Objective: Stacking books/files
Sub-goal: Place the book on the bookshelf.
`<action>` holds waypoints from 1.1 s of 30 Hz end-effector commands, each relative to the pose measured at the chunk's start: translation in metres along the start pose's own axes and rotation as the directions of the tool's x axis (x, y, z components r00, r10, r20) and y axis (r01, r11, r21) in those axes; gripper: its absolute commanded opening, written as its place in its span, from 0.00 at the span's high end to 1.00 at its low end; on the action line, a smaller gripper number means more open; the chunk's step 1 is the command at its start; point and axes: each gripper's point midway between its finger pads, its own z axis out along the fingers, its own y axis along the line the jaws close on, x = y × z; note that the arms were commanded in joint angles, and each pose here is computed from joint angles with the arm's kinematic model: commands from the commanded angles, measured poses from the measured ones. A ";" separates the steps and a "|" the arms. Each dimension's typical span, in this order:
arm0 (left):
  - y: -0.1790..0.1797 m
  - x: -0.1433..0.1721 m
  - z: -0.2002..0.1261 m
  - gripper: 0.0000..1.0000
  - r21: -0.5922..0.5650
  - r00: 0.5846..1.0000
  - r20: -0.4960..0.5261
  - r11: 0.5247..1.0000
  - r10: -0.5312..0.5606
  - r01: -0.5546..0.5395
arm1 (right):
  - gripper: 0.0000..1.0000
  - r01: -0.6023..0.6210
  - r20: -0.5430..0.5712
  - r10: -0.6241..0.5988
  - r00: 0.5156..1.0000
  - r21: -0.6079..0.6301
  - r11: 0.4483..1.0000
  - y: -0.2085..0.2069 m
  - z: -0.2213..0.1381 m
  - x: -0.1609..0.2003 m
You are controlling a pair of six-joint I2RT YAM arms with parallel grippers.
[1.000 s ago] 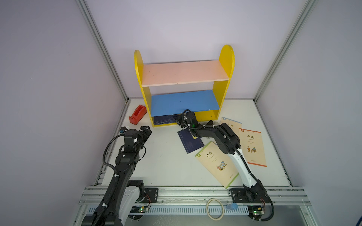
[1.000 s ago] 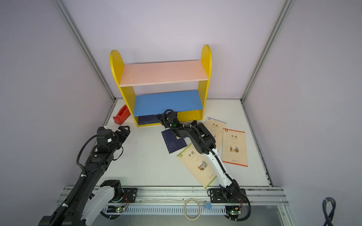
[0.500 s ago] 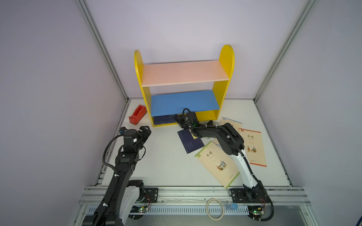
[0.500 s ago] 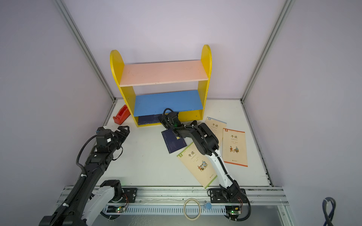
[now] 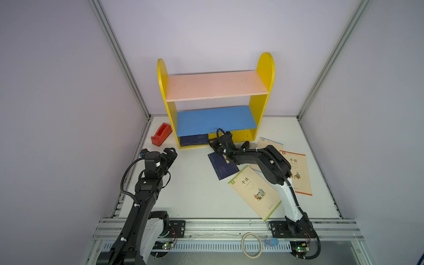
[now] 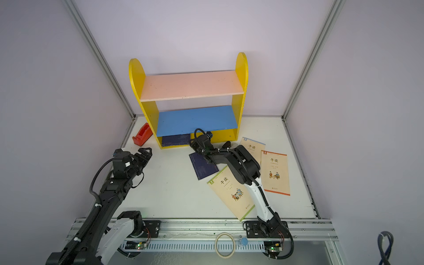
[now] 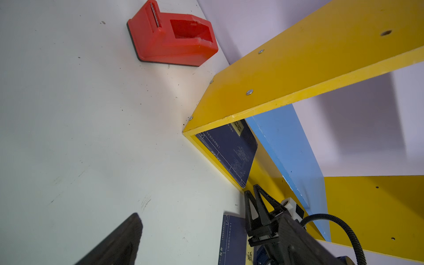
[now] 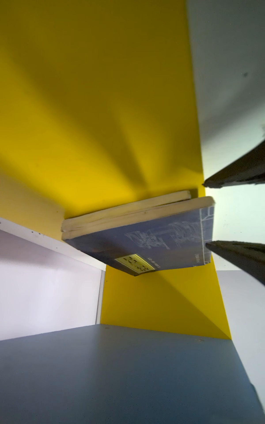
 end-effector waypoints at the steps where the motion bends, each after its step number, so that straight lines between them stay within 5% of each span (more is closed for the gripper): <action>1: -0.001 0.000 0.001 0.05 0.005 1.000 -0.002 1.000 -0.004 0.004 | 0.67 -0.002 0.029 0.004 1.000 -0.075 0.997 0.021 -0.005 0.000; 16: 0.001 0.002 0.004 0.05 -0.001 1.000 -0.012 1.000 -0.007 0.007 | 0.80 -0.038 -0.017 0.037 0.999 -0.075 0.996 0.016 0.017 0.021; 33: 0.000 0.002 0.003 0.04 0.003 1.000 -0.015 1.000 -0.010 0.010 | 0.75 -0.048 0.009 0.049 0.999 -0.047 0.998 0.005 0.014 0.022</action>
